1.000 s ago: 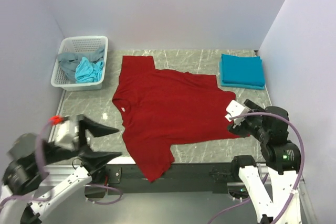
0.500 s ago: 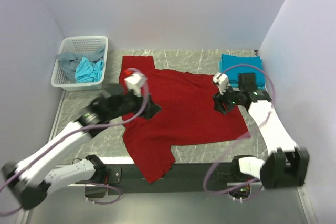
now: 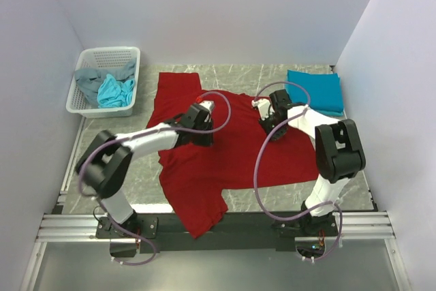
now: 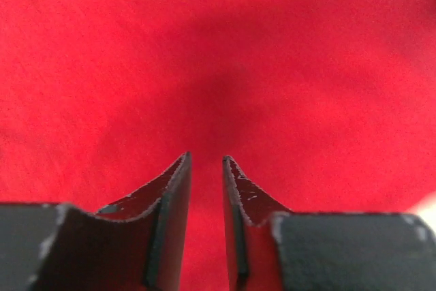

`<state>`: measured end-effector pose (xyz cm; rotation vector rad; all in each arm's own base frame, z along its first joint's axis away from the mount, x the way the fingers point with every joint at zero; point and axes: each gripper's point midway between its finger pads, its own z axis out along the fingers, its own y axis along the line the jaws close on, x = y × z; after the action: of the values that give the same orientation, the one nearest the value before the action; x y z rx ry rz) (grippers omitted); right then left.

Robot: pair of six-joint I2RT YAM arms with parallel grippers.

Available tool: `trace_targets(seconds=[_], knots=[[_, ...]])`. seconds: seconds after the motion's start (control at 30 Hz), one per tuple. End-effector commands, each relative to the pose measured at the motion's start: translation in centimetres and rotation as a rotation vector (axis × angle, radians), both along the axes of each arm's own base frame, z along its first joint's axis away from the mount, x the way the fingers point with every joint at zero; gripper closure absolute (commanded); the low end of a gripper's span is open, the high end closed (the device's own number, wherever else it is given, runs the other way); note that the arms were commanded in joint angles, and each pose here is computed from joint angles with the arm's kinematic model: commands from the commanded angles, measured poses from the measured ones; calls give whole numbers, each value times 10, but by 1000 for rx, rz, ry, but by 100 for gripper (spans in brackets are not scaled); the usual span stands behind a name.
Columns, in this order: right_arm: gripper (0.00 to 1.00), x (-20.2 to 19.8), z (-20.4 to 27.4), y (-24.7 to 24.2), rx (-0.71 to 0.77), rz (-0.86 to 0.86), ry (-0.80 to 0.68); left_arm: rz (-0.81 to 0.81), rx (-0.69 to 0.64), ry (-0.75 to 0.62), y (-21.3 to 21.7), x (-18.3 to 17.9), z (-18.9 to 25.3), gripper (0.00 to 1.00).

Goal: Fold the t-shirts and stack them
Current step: Flatten the tshirt out

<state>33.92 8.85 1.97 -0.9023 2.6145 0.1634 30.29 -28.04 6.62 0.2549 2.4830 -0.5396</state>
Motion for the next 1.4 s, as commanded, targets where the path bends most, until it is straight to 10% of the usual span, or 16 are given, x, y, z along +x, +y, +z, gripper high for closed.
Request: trace_targets(seconds=[0.0,0.83,1.0,1.23,1.37], knots=[[80,15,8,-11,-85,-43,-52,83,51,24,4,22,-23,71],[78,-156,14,-6,-61,263,233,41,-100,278,46,-161,-24,72],[74,-147,25,-9,-64,237,164,14,-118,362,52,-197,-35,71],[61,-31,117,-13,101,41,-185,20,-199,340,50,-214,-18,69],[60,7,133,-1,291,23,-150,18,-275,136,39,-181,39,45]])
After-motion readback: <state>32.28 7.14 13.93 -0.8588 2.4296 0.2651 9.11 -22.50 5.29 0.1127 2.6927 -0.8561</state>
